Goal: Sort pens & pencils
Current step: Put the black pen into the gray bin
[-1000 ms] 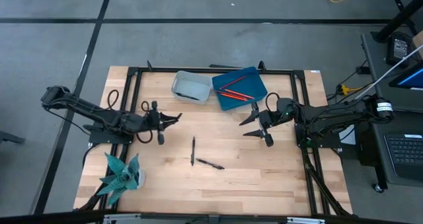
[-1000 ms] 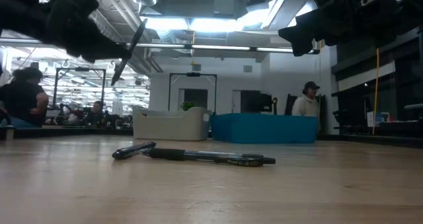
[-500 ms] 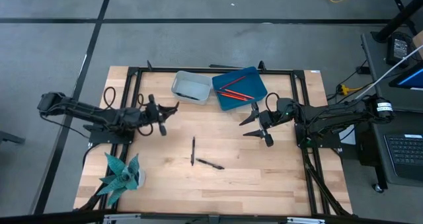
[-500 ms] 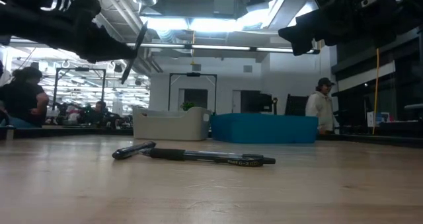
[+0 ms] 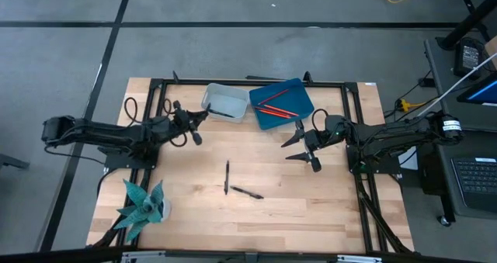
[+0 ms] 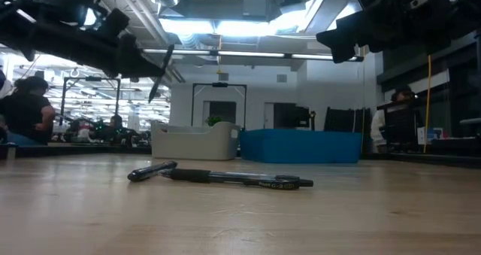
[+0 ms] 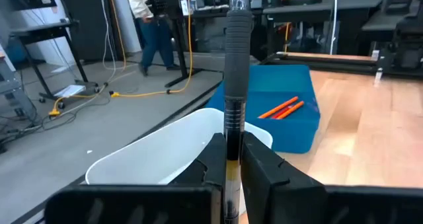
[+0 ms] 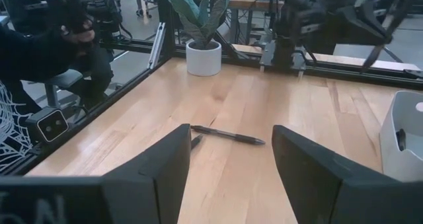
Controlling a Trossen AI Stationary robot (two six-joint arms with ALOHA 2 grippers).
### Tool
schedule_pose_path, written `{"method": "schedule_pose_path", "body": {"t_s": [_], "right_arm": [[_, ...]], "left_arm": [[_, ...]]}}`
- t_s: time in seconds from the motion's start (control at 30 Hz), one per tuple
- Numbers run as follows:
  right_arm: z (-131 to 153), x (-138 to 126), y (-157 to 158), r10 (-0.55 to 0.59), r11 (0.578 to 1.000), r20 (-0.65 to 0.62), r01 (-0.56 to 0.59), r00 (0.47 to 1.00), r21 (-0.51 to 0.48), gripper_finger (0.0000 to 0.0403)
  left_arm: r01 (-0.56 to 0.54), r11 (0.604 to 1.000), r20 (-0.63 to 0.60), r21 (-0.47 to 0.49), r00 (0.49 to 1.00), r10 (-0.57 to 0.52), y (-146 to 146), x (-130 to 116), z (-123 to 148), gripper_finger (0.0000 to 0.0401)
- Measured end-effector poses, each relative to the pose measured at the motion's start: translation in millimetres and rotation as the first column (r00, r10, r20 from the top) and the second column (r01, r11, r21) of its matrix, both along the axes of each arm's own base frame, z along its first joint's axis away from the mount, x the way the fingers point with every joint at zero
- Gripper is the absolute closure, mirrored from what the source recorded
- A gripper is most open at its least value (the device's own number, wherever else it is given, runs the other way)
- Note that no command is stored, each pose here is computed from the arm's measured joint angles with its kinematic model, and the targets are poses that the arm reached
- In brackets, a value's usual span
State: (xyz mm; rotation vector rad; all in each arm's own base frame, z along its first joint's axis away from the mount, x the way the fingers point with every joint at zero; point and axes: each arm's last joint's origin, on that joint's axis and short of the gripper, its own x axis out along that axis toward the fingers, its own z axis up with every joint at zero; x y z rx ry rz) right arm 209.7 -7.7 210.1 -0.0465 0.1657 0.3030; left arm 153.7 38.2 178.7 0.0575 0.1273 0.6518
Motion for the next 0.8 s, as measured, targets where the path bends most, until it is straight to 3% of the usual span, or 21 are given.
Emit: {"method": "schedule_pose_path", "body": {"t_s": [0.23,0.43,0.8], "right_arm": [[0,0,0,-0.002,1.000,0.005,0.002,1.000,-0.002,0.0189],[0,1,-2,-0.073,0.997,0.008,0.074,0.997,-0.024,0.0189],[1,1,-2,-0.074,0.997,0.013,0.074,0.997,-0.036,0.0189]], "left_arm": [[0.004,1.000,0.006,-0.008,1.000,-0.004,21,3,-4,0.0383],[-0.003,0.999,-0.008,-0.035,1.000,0.003,40,5,-5,0.0383],[0.006,0.998,-0.084,-0.061,0.996,-0.011,78,30,0,0.0383]]}}
